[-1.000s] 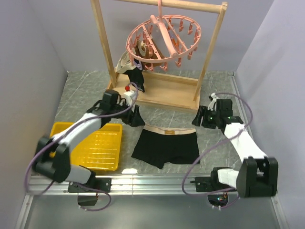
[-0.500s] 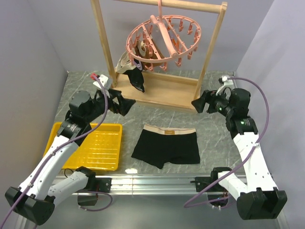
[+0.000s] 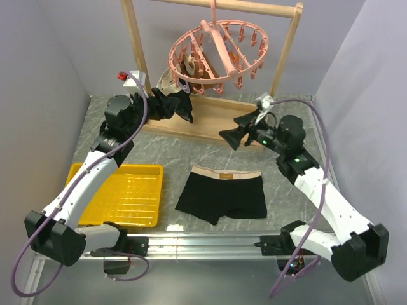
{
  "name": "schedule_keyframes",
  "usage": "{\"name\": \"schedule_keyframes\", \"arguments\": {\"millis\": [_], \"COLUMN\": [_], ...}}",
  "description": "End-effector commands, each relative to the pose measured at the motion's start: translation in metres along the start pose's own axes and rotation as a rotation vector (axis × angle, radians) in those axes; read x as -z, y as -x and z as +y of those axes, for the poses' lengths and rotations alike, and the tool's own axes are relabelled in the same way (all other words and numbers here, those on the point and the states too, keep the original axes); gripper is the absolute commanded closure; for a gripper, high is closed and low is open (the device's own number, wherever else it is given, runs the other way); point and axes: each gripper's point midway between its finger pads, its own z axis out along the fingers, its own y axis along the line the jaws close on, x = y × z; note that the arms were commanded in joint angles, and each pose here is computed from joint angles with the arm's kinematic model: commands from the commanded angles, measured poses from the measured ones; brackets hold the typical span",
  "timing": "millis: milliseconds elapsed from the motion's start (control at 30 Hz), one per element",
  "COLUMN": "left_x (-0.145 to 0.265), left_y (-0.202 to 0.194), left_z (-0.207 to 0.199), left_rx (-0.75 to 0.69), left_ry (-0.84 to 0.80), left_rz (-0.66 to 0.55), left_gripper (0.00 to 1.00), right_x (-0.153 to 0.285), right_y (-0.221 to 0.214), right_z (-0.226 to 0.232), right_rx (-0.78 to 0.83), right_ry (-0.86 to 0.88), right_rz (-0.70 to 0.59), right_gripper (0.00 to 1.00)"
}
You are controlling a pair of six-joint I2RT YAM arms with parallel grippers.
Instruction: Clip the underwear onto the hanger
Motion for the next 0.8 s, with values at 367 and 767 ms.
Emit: {"name": "schedule_keyframes", "arguments": {"millis": [367,767], "left_x": [-0.033,-0.057], "left_y": [0.055,0.049], "left_z": [-0.012,-0.003], "left_rx": [0.084,0.088], "left_ry": [-0.058,-0.031], "left_rz": [-0.194,-0.176], "left_gripper": [0.38,0.46], "right_x": [-0.093,-0.118], "right_y": [0.036,0.036], "right_z": [0.019,0.008], "right_rx": [0.104,0.16], "right_ry": [0.204,0.087], "right_rz": [-0.047,-0.123], "right_gripper": [0.0,0.0]}}
